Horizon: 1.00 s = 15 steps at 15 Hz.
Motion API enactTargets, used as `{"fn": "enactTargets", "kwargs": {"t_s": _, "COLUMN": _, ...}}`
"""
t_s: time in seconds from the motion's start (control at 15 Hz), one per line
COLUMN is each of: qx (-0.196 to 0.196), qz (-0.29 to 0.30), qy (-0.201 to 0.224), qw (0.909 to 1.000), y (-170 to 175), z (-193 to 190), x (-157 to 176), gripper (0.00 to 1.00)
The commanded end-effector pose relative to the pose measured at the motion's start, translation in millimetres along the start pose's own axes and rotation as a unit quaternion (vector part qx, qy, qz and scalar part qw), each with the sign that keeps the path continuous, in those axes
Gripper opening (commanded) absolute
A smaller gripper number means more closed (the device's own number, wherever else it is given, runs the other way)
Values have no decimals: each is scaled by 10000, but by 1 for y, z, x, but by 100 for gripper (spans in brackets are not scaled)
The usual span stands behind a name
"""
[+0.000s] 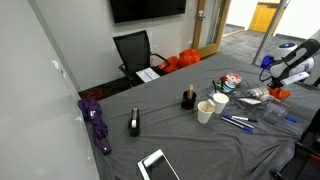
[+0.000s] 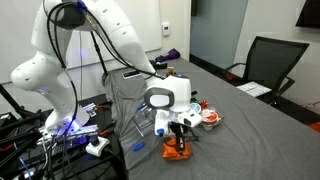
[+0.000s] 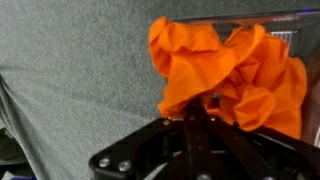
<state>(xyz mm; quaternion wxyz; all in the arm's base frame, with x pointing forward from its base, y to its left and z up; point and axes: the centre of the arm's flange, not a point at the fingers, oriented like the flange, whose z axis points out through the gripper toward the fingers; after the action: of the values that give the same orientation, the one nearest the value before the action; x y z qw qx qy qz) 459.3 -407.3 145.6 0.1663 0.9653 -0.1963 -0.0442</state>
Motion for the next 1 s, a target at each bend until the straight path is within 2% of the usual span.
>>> {"fn": "enactTargets", "kwargs": {"t_s": 0.0, "qx": -413, "qz": 119, "qy": 287, "qw": 9987, "y": -5, "z": 20, "x": -4, "gripper": 0}}
{"fn": "enactTargets", "kwargs": {"t_s": 0.47, "qx": -433, "qz": 332, "qy": 224, "qw": 9983, "y": -14, "z": 32, "x": -3, "gripper": 0}}
{"fn": "enactTargets", "kwargs": {"t_s": 0.93, "qx": -429, "qz": 300, "qy": 249, "qw": 9983, "y": -9, "z": 10, "x": -2, "gripper": 0}}
